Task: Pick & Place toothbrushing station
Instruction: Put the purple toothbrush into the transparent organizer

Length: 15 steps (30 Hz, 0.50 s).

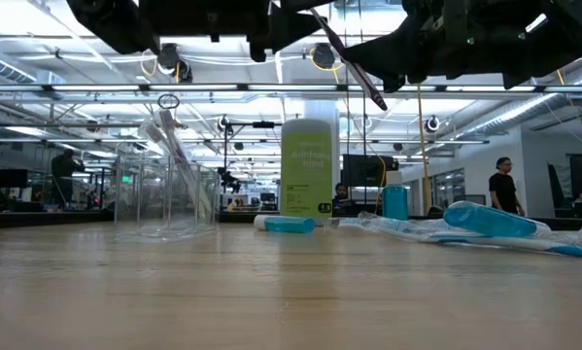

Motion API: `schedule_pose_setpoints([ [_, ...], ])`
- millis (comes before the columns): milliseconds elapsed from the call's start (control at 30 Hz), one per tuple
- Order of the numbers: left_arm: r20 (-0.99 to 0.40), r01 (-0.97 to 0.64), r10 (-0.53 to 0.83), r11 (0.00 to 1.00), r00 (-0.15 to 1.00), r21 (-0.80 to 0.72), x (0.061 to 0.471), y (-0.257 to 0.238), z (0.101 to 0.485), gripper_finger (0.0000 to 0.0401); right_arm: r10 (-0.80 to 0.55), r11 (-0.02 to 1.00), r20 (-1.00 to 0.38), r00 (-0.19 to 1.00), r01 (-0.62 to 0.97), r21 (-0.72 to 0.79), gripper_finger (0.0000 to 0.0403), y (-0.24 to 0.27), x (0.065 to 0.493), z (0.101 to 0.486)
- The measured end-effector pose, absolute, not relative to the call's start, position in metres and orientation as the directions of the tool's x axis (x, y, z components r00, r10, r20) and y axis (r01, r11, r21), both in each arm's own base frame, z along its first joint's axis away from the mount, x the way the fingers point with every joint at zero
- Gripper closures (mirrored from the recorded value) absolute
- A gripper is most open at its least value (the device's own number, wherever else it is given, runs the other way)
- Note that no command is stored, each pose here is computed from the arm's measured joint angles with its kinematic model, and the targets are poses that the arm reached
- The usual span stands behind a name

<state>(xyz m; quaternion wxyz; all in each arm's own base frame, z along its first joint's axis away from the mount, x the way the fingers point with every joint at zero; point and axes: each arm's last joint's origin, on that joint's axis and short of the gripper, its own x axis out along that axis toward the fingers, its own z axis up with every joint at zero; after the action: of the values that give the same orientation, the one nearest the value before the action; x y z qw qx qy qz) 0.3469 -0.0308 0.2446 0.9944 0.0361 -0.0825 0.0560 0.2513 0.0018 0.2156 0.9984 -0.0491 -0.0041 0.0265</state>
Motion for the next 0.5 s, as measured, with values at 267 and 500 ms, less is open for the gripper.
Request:
schedule_pose_setpoints([
  [267, 0.168, -0.123, 0.111, 0.990, 0.979, 0.063, 0.3464, -0.0301, 0.2451, 0.0123, 0.055, 0.992, 0.044, 0.998, -0.050, -0.116, 0.0391, 0.0020, 0.2512, 0.2193],
  [500, 0.174, -0.127, 0.114, 0.990, 0.978, 0.061, 0.3464, -0.0285, 0.2457, 0.0124, 0.057, 0.992, 0.067, 0.996, -0.048, -0.119, 0.0391, 0.0020, 0.2510, 0.2216],
])
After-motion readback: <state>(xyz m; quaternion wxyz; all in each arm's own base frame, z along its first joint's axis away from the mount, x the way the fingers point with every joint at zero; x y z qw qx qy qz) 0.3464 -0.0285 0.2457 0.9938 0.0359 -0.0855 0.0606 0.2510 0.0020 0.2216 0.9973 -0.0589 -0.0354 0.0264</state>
